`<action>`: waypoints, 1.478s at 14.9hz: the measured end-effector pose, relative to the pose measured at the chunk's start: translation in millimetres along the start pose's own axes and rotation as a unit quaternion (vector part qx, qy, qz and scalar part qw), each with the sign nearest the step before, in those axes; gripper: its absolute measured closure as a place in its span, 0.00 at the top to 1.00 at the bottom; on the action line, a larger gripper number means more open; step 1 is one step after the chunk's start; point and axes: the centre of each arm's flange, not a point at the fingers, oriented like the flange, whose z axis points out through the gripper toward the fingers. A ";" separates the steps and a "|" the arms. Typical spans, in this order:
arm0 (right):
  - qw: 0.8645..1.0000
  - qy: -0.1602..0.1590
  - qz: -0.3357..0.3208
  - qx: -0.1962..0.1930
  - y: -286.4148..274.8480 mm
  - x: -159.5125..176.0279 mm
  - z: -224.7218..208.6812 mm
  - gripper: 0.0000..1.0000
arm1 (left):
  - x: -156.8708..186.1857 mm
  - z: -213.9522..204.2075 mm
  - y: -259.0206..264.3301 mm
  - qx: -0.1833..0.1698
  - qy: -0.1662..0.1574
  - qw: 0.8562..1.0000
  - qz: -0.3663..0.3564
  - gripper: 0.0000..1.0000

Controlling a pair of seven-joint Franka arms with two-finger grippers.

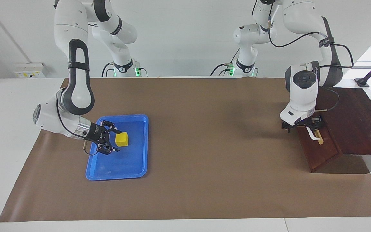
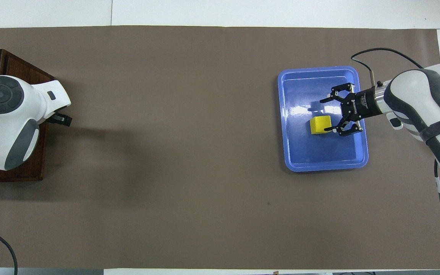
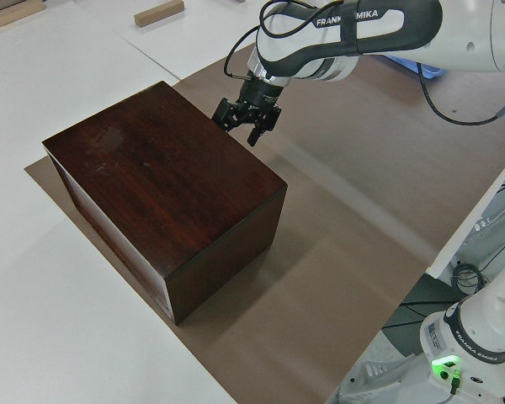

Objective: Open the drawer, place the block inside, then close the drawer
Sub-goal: 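Pull the drawer open with the left gripper while the right gripper descends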

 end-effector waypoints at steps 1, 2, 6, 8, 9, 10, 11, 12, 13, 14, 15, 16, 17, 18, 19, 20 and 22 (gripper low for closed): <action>1.000 -0.004 -0.001 0.001 1.0 0.9 0.8 0.96 | 1.6 -1.2 2.8 -0.001 0.003 1.000 -0.005 1.00; 1.000 -0.008 -0.001 0.003 1.5 1.7 0.8 0.96 | 4.8 -4.9 10.0 -0.005 0.007 1.000 -0.015 1.00; 1.000 -0.010 0.000 0.004 3.9 4.5 -0.1 0.96 | 23.1 -33.4 68.0 -0.035 0.022 0.998 -0.053 1.00; 1.000 -0.011 0.002 0.005 5.1 8.1 -2.4 0.96 | 26.7 -41.4 88.5 -0.038 0.025 0.997 -0.055 1.00; 1.000 -0.011 0.002 0.005 5.3 9.4 -3.5 0.96 | 27.5 -43.8 94.8 -0.040 0.025 0.997 -0.056 1.00; 1.000 -0.011 0.002 0.006 5.4 9.4 -3.8 0.96 | 27.7 -44.8 97.7 -0.042 0.025 0.997 -0.057 1.00; 1.000 -0.011 0.002 0.006 5.4 9.4 -3.8 0.96 | 28.0 -45.6 99.5 -0.044 0.025 0.997 -0.057 1.00; 1.000 -0.012 0.002 0.005 5.6 9.3 -3.6 0.96 | 28.3 -46.6 101.5 -0.046 0.024 0.997 -0.058 1.00; 1.000 -0.014 0.002 0.002 6.3 9.2 -3.2 0.96 | 28.6 -47.7 104.4 -0.048 0.024 0.997 -0.059 1.00; 1.000 -0.018 0.003 -0.005 7.8 9.3 -2.9 0.96 | 28.8 -48.7 107.2 -0.049 0.024 0.997 -0.060 1.00; 1.000 -0.024 0.002 -0.012 9.7 9.4 -3.3 0.96 | 28.7 -49.4 109.8 -0.049 0.022 0.997 -0.060 1.00; 0.999 -0.029 0.000 -0.018 11.1 9.3 -4.5 0.97 | 28.4 -49.6 111.0 -0.049 0.020 0.997 -0.060 1.00; 0.999 -0.032 -0.004 -0.021 11.9 9.3 -5.7 0.97 | 28.5 -50.5 110.8 -0.050 0.016 0.997 -0.061 1.00; 0.999 -0.033 -0.009 -0.022 12.3 8.8 -6.2 0.97 | 29.3 -52.8 109.2 -0.050 0.013 0.997 -0.063 1.00; 0.999 -0.034 -0.015 -0.023 12.4 7.7 -5.7 0.97 | 31.3 -58.0 106.2 -0.050 0.010 0.997 -0.066 1.00; 0.999 -0.035 -0.019 -0.024 12.4 6.9 -4.9 0.97 | 33.9 -65.4 102.4 -0.048 0.007 0.996 -0.070 1.00; 0.999 -0.035 -0.021 -0.026 12.9 6.0 -2.8 0.97 | 38.4 -80.4 93.5 -0.044 0.001 0.996 -0.077 1.00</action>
